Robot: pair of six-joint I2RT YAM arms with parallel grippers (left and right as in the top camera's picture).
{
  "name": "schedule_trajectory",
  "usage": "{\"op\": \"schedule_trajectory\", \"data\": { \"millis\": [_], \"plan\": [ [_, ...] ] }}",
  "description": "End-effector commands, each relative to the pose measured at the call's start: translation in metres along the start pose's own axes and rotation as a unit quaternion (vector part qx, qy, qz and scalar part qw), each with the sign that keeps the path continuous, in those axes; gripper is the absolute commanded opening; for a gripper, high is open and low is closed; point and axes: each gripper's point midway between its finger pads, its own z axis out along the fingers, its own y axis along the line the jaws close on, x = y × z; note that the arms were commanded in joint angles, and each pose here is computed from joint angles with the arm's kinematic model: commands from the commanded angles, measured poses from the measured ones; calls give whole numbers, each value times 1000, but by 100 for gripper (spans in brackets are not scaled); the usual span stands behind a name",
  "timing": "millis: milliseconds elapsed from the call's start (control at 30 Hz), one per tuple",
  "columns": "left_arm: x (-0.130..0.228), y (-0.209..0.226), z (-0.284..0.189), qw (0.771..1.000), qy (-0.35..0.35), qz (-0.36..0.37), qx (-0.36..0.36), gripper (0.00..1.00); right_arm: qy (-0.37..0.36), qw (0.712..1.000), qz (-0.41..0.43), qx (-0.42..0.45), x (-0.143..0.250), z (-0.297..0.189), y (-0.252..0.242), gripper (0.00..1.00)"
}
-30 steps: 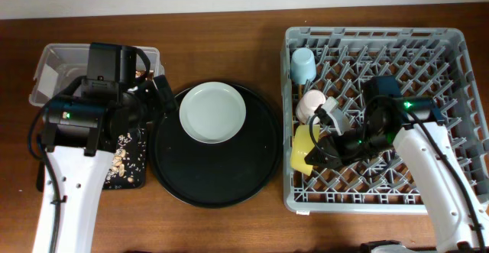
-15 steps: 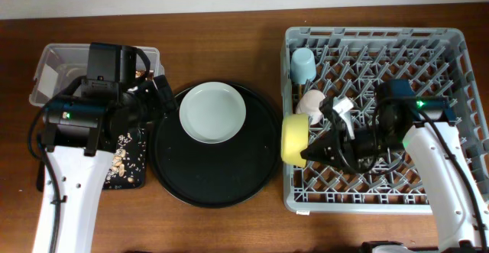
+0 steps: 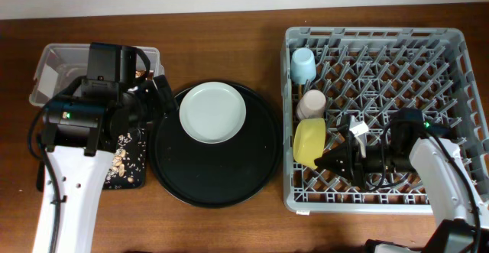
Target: Sort waste into correct bins and load items into the dishwasher rack
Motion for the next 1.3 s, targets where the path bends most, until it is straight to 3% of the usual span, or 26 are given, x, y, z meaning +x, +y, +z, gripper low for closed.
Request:
{"op": "schedule_trajectory", "data": {
  "millis": [0, 200, 233, 300, 367, 400, 600, 833, 867, 933, 967, 1000, 1133, 1267],
  "plan": [
    [-3, 0, -6, 1000, -9, 1, 2, 99, 0, 1000, 9, 1, 4, 0, -3, 12],
    [-3, 0, -6, 1000, -9, 1, 2, 99, -44, 994, 82, 56, 7, -35, -22, 22],
    [-3, 0, -6, 1000, -9, 1, 2, 99, -56, 991, 99, 69, 7, -42, -26, 38],
    [-3, 0, -6, 1000, -9, 2, 2, 99, -82, 983, 135, 91, 8, -57, -35, 48],
    [-3, 0, -6, 1000, -9, 1, 2, 99, -96, 975, 169, 107, 10, -66, -42, 65],
    [-3, 0, -6, 1000, -9, 1, 2, 99, -96, 973, 180, 110, 10, -67, -45, 65],
    [-3, 0, -6, 1000, -9, 1, 2, 99, -75, 932, 317, 157, 13, -80, -66, 63],
    [-3, 0, -6, 1000, -9, 2, 2, 99, -48, 924, 366, 104, 38, -59, -36, 67],
    [-3, 0, -6, 1000, -9, 1, 2, 99, -56, 924, 365, 94, 39, -56, -33, 62],
    [-3, 0, -6, 1000, -9, 2, 2, 99, -79, 940, 326, 64, 31, -51, -21, 42],
    [-3, 0, -6, 1000, -9, 1, 2, 99, -83, 945, 313, 56, 29, -51, -17, 41],
    [-3, 0, -6, 1000, -9, 1, 2, 99, -89, 950, 297, 46, 25, -50, -10, 34],
    [-3, 0, -6, 1000, -9, 2, 2, 99, -93, 957, 274, 40, 23, -50, -6, 26],
    [-3, 0, -6, 1000, -9, 2, 2, 99, -91, 962, 254, 33, 19, -45, -4, 27]
  ]
}}
